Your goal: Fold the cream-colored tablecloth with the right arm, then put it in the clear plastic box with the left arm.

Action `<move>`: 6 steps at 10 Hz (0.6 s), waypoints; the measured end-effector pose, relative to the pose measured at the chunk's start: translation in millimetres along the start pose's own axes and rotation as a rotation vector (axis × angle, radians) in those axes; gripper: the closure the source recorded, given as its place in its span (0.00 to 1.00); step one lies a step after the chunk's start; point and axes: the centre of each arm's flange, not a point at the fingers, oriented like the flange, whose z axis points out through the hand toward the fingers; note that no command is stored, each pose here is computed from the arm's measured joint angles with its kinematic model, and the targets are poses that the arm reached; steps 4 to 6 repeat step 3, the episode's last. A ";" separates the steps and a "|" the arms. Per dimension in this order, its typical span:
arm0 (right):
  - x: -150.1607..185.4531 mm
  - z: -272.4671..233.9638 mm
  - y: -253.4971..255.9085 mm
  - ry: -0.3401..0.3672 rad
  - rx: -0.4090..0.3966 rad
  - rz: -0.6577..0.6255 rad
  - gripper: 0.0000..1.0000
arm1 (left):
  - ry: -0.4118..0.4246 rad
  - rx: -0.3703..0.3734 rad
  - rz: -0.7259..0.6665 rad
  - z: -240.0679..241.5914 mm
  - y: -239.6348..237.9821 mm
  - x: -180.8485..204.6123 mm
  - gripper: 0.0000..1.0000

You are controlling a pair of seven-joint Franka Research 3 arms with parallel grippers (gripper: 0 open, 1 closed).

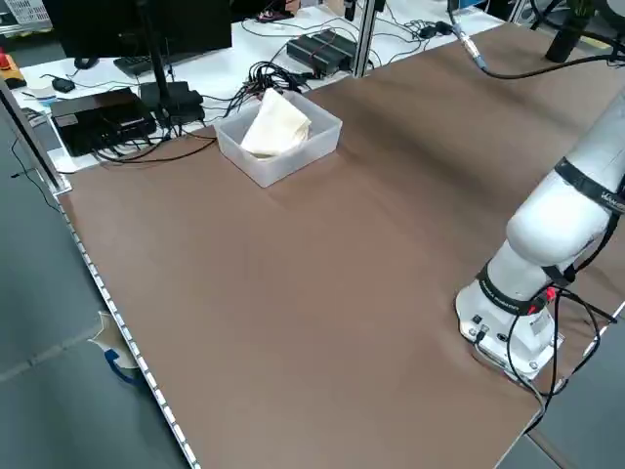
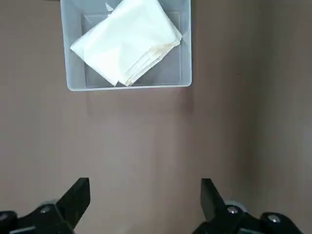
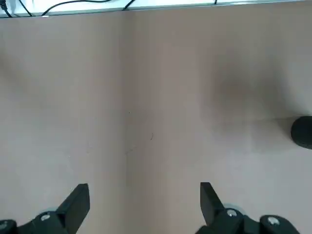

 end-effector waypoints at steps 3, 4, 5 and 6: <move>0.1 -0.1 0.0 0.001 0.000 0.000 0.00 | 0.000 -0.003 0.002 -3.3 0.8 -12.0 0.00; 0.1 -0.1 0.0 0.001 0.000 0.000 0.00 | 0.000 -0.003 0.002 -3.3 0.8 -12.0 0.00; 0.1 -0.1 0.0 0.001 0.000 0.000 0.00 | 0.000 -0.003 0.002 -3.3 0.8 -12.0 0.00; 0.1 -0.1 0.0 0.001 0.000 0.000 0.00 | 0.000 -0.003 0.002 -3.3 0.8 -12.0 0.00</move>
